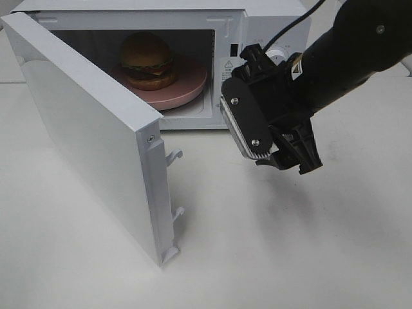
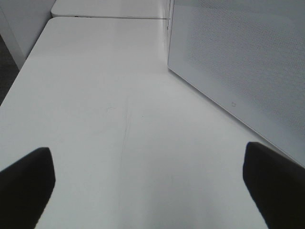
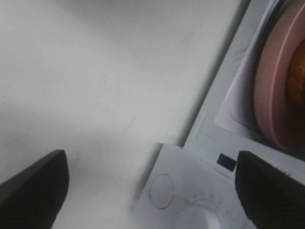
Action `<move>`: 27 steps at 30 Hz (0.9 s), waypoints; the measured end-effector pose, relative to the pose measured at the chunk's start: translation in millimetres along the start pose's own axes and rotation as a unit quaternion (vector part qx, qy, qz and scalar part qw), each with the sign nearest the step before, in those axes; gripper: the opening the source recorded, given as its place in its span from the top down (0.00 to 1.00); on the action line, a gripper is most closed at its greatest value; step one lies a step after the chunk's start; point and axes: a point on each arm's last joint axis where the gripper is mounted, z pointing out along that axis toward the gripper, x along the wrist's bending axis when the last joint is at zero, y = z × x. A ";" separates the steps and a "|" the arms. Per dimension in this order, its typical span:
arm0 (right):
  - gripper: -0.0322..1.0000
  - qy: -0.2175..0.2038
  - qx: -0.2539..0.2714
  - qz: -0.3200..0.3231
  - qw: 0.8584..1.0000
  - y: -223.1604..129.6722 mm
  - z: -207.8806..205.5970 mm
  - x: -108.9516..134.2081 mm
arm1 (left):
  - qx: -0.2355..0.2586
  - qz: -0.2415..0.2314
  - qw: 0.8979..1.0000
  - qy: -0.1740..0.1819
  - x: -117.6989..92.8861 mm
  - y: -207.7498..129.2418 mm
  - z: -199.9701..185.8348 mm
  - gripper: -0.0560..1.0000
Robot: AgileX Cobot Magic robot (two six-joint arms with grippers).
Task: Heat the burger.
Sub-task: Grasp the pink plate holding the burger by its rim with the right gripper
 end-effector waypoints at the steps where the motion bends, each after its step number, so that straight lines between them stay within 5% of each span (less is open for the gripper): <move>1: 0.09 -0.013 0.000 -0.003 1.000 3.0 1.5 -4.7 | 0.000 0.000 1.000 0.000 0.0 0.0 0.0 0.01; 27: 0.11 -0.102 -0.027 0.025 0.994 21.2 52.7 -48.2 | 0.000 0.000 1.000 0.000 0.0 0.0 0.0 0.01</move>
